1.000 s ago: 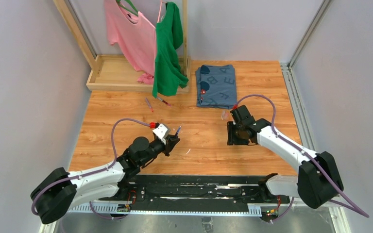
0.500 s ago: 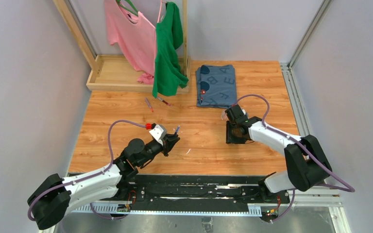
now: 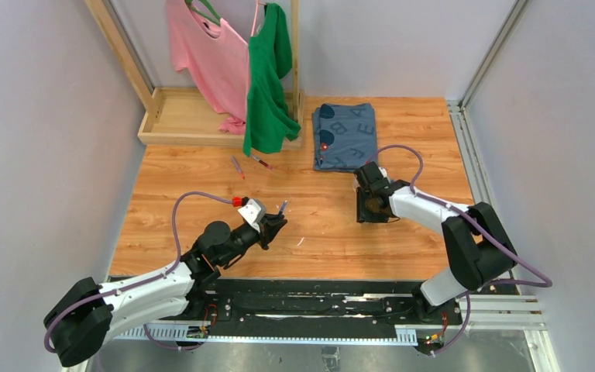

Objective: Insert the pens into the pen caps
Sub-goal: Move the pen cap to the center of the board.

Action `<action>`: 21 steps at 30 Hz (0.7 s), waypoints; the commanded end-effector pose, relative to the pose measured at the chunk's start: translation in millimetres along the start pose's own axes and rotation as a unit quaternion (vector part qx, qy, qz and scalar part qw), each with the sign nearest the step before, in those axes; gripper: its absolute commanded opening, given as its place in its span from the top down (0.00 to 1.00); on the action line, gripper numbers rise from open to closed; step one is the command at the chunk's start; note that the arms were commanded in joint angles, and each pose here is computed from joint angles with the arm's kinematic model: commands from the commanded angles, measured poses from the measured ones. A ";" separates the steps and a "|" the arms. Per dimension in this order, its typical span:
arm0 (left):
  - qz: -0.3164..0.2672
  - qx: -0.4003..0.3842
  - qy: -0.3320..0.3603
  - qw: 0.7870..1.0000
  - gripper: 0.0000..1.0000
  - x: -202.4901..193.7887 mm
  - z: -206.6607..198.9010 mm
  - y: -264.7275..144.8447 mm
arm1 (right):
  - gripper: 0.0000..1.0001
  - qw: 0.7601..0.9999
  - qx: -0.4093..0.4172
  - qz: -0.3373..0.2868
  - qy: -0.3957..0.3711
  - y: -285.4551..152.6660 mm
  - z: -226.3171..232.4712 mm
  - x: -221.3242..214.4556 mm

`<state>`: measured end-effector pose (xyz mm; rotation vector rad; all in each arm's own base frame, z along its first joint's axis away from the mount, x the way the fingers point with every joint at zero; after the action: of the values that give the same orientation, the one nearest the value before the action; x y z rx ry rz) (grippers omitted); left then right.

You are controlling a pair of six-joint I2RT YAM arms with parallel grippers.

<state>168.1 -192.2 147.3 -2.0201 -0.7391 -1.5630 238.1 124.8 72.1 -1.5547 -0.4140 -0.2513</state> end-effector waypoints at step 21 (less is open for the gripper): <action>-0.009 -0.004 0.012 1.000 1.00 2.6 1.0 -0.1 | 0.99 1.000 -0.002 0.009 -0.016 7.7 -1.6 -2.1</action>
<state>168.1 -192.2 147.0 -2.0119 -0.7311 -1.5746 255.1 130.1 72.2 -1.5638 -0.4429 -0.2795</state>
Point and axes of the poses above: each gripper's point midway between its finger pads, its own y axis out along the fingers, its own z axis along the line the jaws close on, x = y × z, the point moved 6 cm from there along -y, back along the fingers, and after that the axes turned 7 degrees about -y, right-handed, at the moved point
